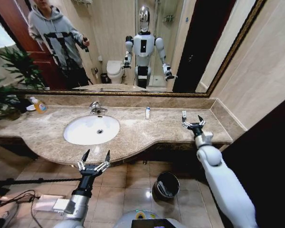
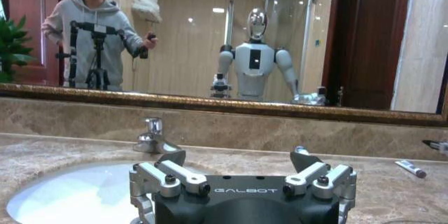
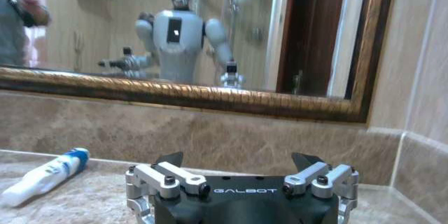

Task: Pick up the trash from the sink and place it in the trash bin.

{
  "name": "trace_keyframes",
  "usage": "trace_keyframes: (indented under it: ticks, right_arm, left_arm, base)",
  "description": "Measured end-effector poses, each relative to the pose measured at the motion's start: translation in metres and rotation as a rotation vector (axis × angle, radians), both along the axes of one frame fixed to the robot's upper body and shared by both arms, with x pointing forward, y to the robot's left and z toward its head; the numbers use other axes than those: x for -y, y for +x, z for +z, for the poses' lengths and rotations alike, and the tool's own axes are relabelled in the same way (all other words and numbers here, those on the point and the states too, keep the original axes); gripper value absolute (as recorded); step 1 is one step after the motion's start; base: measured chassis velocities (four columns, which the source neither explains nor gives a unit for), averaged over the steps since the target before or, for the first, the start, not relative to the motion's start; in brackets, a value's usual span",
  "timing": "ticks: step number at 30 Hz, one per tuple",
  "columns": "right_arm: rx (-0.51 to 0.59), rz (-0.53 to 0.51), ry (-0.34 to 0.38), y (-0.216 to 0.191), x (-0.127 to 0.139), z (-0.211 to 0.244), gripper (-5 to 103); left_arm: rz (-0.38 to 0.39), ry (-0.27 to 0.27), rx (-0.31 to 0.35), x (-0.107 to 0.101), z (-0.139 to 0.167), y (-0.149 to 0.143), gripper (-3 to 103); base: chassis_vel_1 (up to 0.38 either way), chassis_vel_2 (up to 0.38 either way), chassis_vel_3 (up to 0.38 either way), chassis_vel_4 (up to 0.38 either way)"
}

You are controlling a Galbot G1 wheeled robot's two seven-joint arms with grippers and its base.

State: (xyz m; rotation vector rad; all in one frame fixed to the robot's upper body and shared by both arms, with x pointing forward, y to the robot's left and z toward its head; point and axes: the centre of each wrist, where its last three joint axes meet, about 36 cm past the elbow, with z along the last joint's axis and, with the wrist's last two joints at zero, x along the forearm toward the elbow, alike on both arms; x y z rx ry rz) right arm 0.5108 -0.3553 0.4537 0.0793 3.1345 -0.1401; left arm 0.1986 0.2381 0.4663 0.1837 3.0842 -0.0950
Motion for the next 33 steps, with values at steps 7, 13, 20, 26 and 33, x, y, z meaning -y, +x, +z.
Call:
trace_keyframes:
  ticks: [7,13,20,26,33]
  right_arm:
    - [-0.057,-0.014,0.060,0.060,-0.006,0.005,100]
    - [-0.099,-0.024,0.065,0.089,-0.011,-0.004,100]
    - [-0.170,-0.102,0.036,0.113,0.009,-0.024,100]
    - [-0.200,-0.165,0.051,0.105,0.040,-0.041,100]
    - [-0.214,-0.151,0.070,0.107,0.042,-0.053,90]
  left_arm:
    - [0.000,0.000,0.000,0.000,0.000,0.000,100]
    - [0.000,0.000,0.000,0.000,0.000,0.000,100]
    - [0.000,0.000,0.000,0.000,0.000,0.000,100]
    - [0.000,0.000,0.000,0.000,0.000,0.000,100]
    - [0.000,0.000,0.000,0.000,0.000,0.000,100]
  base:
    - [0.000,0.000,0.000,0.000]
    - [0.000,0.000,0.000,0.000]
    - [0.000,0.000,0.000,0.000]
    - [0.000,0.000,0.000,0.000]
    - [0.000,0.000,0.000,0.000]
